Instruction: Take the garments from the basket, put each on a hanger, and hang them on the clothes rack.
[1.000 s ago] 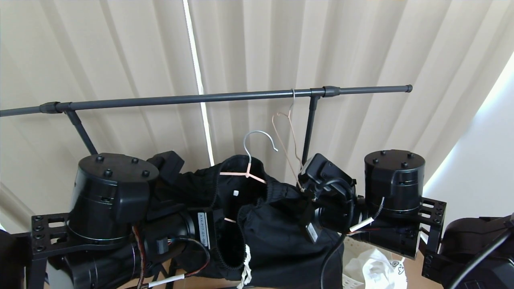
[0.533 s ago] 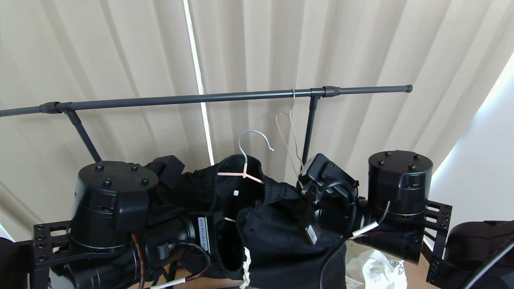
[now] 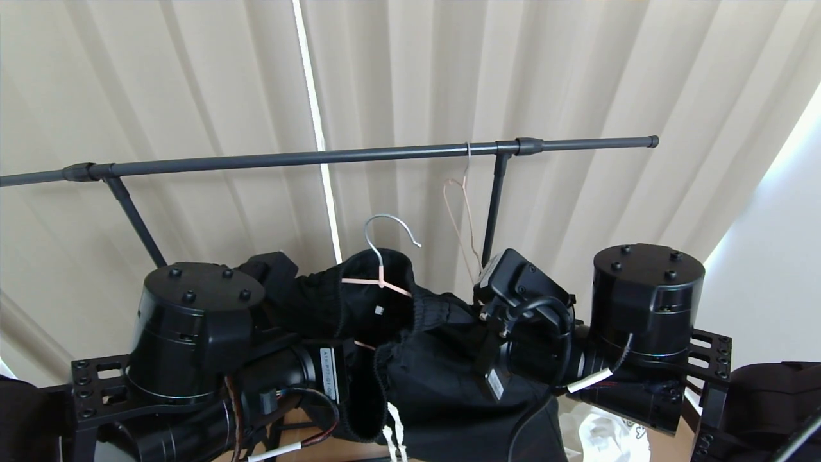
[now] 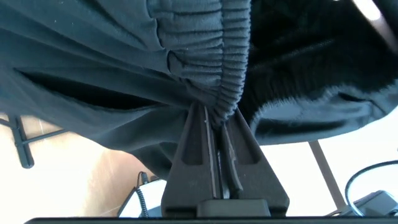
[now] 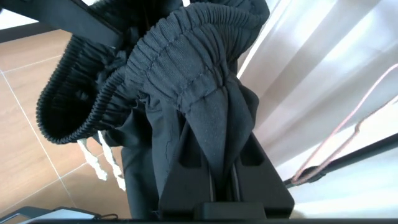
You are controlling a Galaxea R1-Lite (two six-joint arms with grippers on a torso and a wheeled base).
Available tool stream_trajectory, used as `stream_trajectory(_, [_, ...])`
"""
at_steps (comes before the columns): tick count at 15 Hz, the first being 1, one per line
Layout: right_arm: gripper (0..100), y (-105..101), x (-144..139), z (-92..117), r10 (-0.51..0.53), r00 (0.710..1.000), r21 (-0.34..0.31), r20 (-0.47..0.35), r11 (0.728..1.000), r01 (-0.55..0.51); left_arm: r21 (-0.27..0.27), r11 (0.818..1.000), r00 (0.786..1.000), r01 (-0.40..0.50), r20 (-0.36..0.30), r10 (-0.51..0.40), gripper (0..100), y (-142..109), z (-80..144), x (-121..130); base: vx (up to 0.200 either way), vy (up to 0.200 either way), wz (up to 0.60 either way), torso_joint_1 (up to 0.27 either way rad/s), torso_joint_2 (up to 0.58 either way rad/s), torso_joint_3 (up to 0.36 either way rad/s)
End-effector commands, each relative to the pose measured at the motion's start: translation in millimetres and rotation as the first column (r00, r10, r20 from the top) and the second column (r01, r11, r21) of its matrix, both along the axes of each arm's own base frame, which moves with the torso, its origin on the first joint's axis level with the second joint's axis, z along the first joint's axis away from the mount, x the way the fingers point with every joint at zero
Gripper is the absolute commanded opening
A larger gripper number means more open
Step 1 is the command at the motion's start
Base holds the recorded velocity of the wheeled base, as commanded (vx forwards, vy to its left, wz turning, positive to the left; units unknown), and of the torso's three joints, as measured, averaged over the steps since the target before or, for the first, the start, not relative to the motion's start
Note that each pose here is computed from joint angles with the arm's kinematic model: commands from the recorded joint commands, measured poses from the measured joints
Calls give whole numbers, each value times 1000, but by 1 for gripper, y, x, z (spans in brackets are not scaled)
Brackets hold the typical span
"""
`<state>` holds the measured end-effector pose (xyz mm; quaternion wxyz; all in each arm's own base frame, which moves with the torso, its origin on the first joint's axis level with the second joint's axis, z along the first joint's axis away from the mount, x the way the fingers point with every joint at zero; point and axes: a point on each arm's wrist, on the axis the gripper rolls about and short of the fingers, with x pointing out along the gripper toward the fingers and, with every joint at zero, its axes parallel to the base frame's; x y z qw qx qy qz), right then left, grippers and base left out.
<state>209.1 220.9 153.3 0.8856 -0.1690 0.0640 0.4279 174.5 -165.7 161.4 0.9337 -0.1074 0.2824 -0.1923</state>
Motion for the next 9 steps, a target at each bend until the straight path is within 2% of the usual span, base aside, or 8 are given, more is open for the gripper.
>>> stream_trajectory(1, [0,1,-3,1,10,1000,2,3,1000,-10,4,1000,1000,-1,-4,1,0,-1,-2,0,0,0,0,0,0,0])
stream_trajectory(9, [0,1,-13,8,34,999,33,35,999,-36,2,1000,1000,0,-4,0,0,-1,-2,1,0,0,0,0,0,0])
